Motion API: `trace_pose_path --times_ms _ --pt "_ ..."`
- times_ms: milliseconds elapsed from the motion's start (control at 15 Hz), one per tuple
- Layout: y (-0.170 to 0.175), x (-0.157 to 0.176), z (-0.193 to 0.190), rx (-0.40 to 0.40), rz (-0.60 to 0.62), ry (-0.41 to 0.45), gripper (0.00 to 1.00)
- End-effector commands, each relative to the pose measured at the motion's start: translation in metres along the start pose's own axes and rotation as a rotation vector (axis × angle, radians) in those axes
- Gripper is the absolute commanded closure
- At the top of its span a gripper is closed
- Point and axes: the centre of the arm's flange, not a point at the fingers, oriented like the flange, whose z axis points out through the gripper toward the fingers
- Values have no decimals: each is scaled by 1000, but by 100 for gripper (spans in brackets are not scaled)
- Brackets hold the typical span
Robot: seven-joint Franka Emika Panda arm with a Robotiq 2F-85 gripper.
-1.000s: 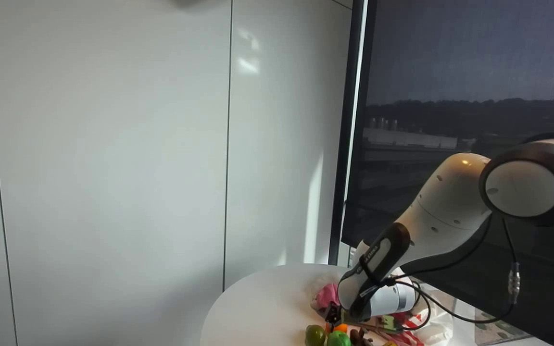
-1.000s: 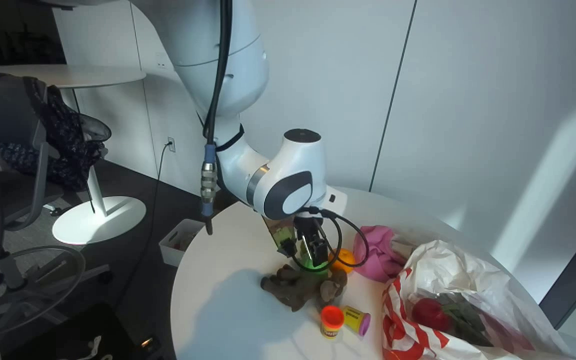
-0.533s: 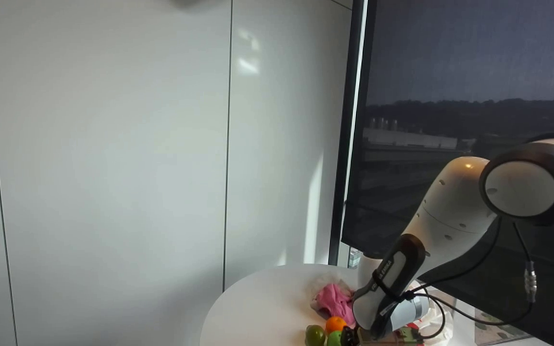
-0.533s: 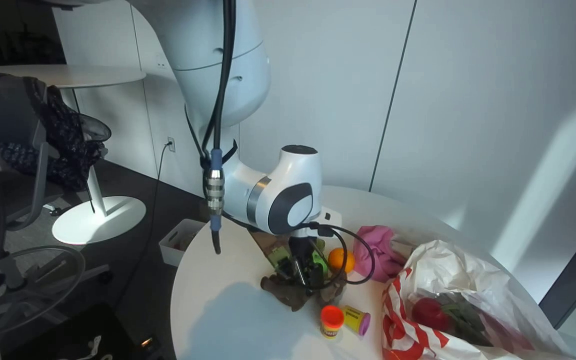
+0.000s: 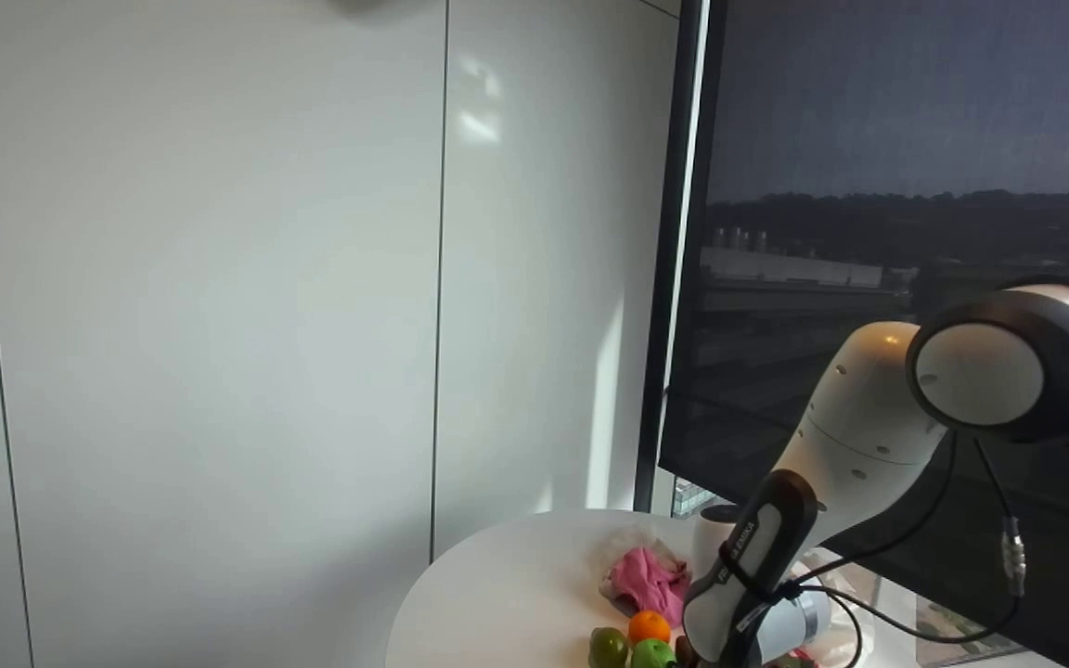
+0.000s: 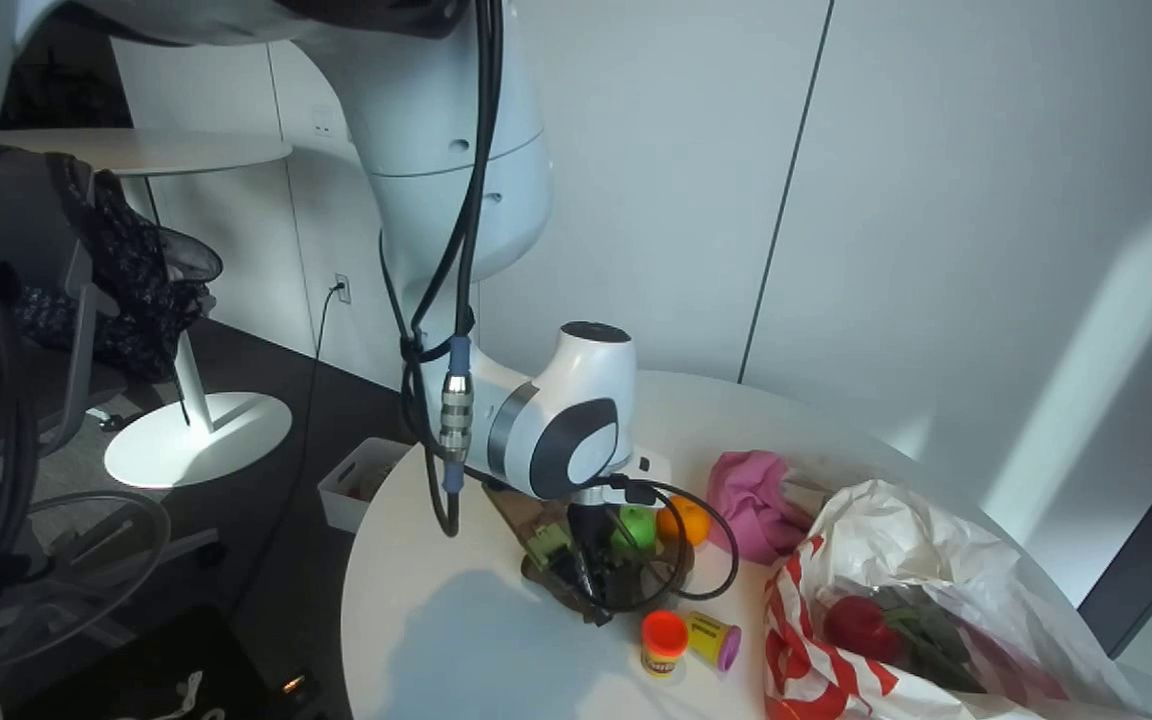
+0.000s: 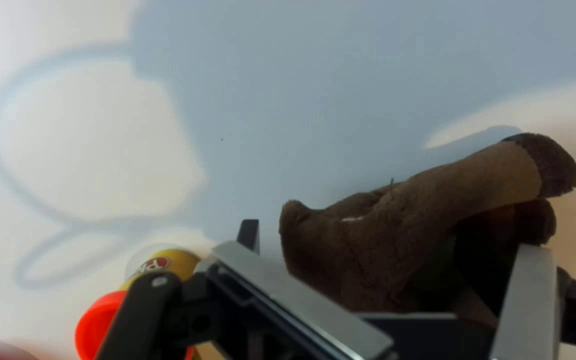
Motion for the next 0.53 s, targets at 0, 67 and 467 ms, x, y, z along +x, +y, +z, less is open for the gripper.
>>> trace_pose_path --times_ms 0,67,467 --pt "9 12 8 11 -18 45 0" --pt "11 15 9 9 -17 58 10" --pt "15 14 7 17 -4 59 65"
